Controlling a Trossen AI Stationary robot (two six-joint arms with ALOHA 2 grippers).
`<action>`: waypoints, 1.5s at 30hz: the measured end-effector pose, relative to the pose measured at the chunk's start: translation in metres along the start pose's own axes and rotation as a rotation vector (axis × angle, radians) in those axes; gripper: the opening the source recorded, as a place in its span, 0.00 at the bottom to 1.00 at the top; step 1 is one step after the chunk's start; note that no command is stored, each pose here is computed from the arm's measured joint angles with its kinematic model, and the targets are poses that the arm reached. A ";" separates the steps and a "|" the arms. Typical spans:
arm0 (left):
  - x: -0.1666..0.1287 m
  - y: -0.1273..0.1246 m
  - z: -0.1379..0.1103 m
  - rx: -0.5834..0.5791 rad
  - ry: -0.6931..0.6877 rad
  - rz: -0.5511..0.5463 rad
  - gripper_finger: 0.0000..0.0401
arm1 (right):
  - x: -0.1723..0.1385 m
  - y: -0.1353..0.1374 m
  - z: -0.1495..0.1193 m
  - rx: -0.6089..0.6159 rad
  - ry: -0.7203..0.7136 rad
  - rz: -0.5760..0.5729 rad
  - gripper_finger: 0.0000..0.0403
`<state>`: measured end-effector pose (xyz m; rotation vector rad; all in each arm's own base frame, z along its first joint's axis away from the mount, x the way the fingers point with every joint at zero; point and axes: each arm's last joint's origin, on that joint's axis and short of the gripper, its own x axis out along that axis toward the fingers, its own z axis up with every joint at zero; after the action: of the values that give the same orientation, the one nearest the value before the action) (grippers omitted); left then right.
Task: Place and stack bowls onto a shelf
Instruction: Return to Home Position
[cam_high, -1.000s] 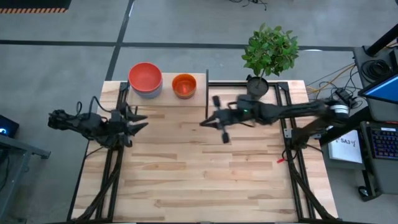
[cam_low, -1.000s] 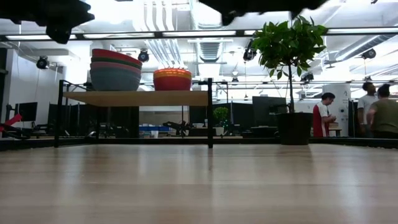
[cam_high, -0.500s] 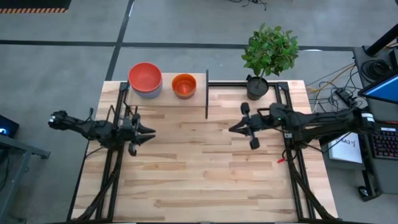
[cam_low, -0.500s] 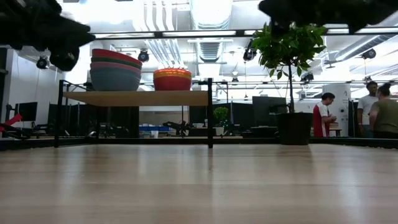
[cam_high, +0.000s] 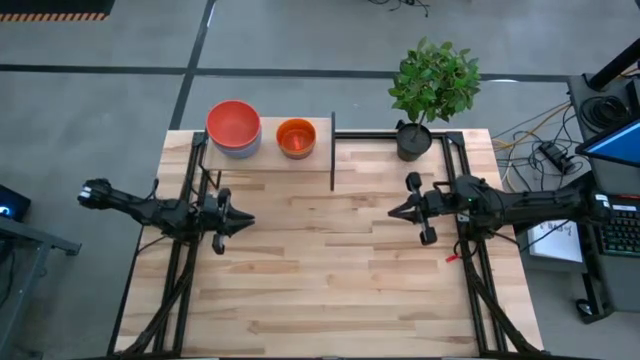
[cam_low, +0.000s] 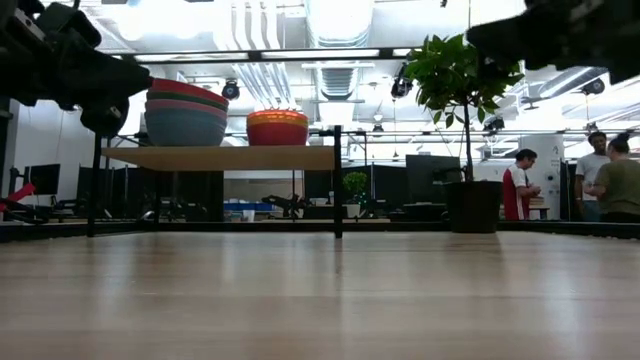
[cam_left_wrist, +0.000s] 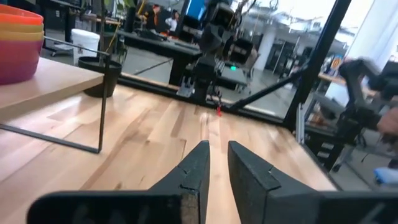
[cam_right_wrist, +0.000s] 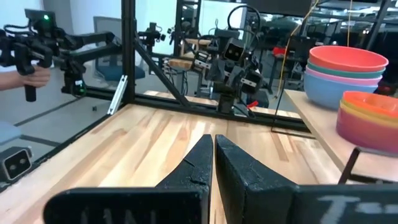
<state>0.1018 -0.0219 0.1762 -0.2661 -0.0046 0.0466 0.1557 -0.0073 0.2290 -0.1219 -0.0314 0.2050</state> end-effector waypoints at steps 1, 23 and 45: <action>0.000 0.000 -0.001 -0.006 -0.011 -0.003 0.10 | -0.003 0.001 -0.003 0.005 -0.005 -0.001 0.02; 0.000 0.004 -0.002 0.078 -0.074 0.095 0.09 | -0.061 0.021 -0.033 -0.167 -0.172 -0.108 0.02; 0.001 0.004 -0.004 0.091 -0.045 0.100 0.09 | -0.056 0.022 -0.057 0.048 0.010 -0.077 0.02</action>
<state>0.1024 -0.0190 0.1718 -0.1740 -0.0341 0.1524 0.0990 -0.0037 0.1689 -0.0736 -0.0207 0.1286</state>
